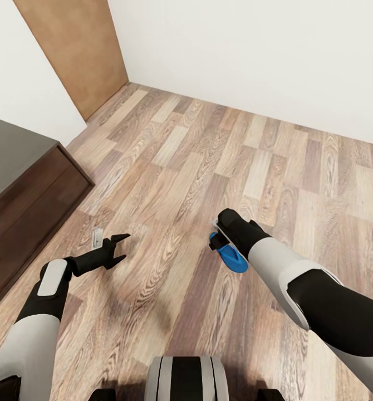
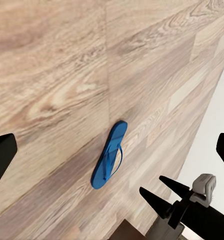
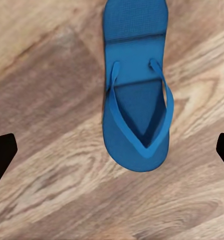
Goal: In the bedroom, move the book from the bed onto either nightstand, and place the two sandals side by side next to the bed.
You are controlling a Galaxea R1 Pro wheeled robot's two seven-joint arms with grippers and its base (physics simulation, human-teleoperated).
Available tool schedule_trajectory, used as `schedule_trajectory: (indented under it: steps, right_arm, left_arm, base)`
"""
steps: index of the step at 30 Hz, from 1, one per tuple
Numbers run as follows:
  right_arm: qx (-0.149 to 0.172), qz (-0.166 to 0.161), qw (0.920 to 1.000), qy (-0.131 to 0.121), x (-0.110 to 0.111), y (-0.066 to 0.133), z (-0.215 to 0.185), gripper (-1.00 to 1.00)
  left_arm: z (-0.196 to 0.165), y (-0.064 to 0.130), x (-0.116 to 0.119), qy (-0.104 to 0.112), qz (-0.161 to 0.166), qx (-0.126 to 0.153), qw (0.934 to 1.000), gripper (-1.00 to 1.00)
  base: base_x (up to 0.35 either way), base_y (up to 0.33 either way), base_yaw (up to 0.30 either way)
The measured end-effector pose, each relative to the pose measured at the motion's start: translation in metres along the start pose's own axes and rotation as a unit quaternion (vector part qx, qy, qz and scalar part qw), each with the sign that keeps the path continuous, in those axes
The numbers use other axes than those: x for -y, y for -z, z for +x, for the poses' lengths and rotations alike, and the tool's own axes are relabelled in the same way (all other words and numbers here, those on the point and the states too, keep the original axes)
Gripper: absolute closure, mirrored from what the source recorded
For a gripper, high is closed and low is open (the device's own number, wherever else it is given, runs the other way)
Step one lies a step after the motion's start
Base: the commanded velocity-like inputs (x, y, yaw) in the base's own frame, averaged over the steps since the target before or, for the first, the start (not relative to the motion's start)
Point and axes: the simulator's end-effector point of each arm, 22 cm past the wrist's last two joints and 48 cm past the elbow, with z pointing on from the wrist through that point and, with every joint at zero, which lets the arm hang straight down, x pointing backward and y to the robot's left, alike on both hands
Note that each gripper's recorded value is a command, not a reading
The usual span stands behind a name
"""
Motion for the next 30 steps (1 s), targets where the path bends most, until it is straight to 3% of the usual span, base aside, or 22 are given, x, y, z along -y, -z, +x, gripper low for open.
schedule_trajectory:
  steps: [18,30]
  right_arm:
    - [-0.019,-0.012,0.9997,0.001,-0.006,-0.039,0.005,-1.00]
    - [-0.019,-0.010,0.9998,0.001,-0.002,-0.038,0.004,-1.00]
  left_arm:
    - [0.000,-0.016,-0.039,0.011,-0.023,-0.006,0.9997,-1.00]
    - [0.000,-0.015,-0.038,0.011,-0.022,-0.005,0.9997,-1.00]
  base:
    - [0.000,0.000,0.000]
    - [0.000,0.000,0.000]
